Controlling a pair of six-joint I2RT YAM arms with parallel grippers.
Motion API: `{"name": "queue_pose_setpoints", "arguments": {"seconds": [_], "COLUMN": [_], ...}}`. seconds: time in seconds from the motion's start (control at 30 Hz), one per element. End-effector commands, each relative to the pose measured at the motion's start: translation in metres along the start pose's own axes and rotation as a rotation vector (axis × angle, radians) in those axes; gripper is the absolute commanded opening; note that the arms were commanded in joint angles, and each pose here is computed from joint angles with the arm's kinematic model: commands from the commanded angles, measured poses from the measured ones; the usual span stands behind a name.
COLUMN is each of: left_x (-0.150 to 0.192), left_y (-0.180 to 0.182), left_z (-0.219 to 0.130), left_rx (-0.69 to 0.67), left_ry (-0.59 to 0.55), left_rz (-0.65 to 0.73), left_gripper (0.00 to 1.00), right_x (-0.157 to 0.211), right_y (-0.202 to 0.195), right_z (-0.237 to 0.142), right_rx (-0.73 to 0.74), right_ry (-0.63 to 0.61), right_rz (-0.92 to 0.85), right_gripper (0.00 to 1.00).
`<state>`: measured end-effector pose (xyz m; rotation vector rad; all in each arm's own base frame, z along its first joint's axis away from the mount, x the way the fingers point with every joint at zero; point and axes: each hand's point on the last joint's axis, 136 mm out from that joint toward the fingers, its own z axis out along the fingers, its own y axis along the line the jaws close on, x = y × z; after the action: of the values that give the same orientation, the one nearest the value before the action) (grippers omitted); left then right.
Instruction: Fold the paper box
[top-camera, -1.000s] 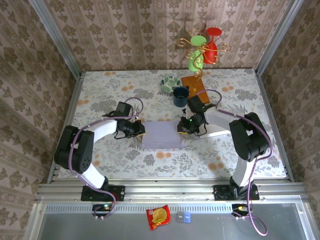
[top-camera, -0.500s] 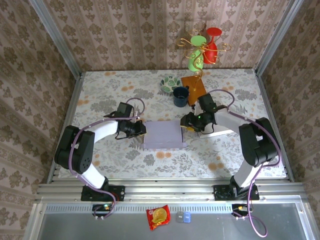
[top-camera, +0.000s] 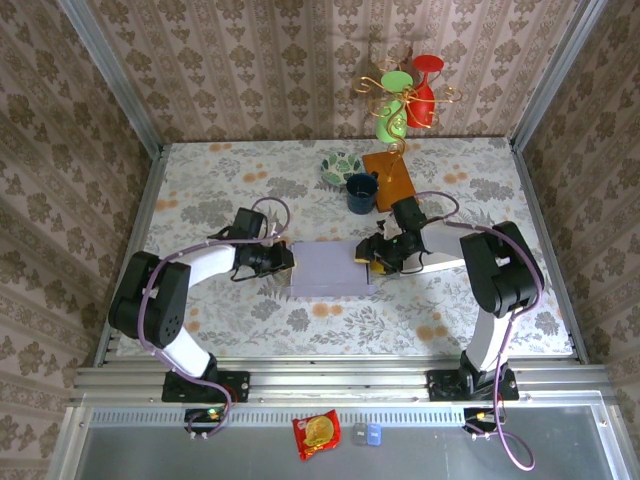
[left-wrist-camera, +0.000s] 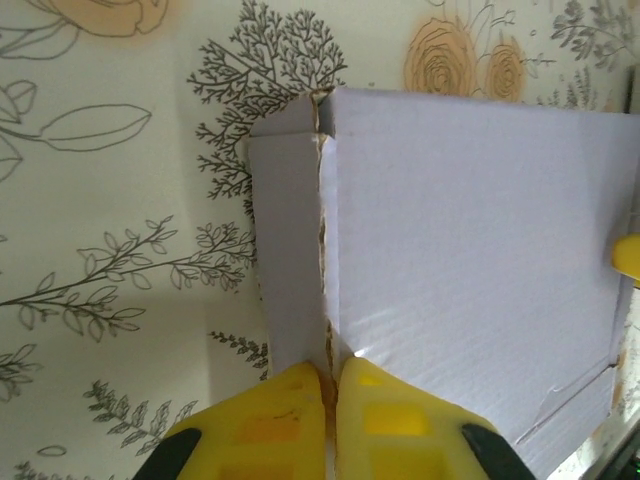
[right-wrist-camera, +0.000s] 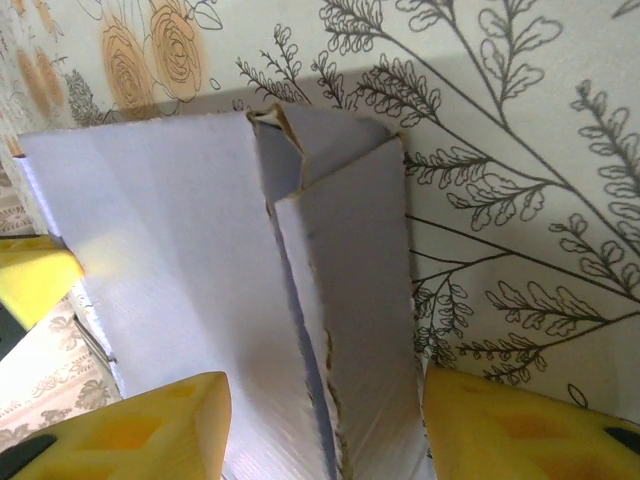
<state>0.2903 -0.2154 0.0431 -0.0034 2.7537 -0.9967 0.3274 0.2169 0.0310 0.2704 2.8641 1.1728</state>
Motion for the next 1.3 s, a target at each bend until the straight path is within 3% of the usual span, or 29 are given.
{"name": "queue_pose_setpoints", "arguments": {"seconds": [0.0, 0.2, 0.53, 0.87, 1.03, 1.27], "left_x": [0.03, 0.033, 0.02, 0.016, 0.017, 0.014], "left_y": [0.036, 0.045, 0.045, 0.049, 0.05, 0.049], "left_z": [0.01, 0.007, -0.001, -0.007, -0.004, -0.003], "left_rx": [-0.064, -0.029, 0.032, 0.117, 0.126, 0.134], "left_ry": [0.061, 0.047, -0.003, -0.01, 0.003, -0.003], "left_rz": [-0.116, -0.156, -0.173, -0.21, -0.214, -0.213], "left_gripper": [0.06, 0.06, 0.05, 0.05, 0.05, 0.06], "right_x": [0.002, 0.004, 0.005, 0.001, -0.002, -0.008], "right_y": [0.013, 0.028, 0.044, 0.04, 0.06, 0.083], "right_z": [0.006, 0.004, 0.001, -0.014, -0.003, 0.003], "right_rx": [-0.071, -0.145, -0.218, -0.185, -0.253, -0.329], "right_ry": [0.034, 0.051, 0.082, 0.049, 0.082, 0.058], "right_rz": [-0.02, -0.053, -0.084, -0.113, -0.12, -0.094], "right_gripper": [0.57, 0.66, 0.69, 0.74, 0.73, 0.62]}}
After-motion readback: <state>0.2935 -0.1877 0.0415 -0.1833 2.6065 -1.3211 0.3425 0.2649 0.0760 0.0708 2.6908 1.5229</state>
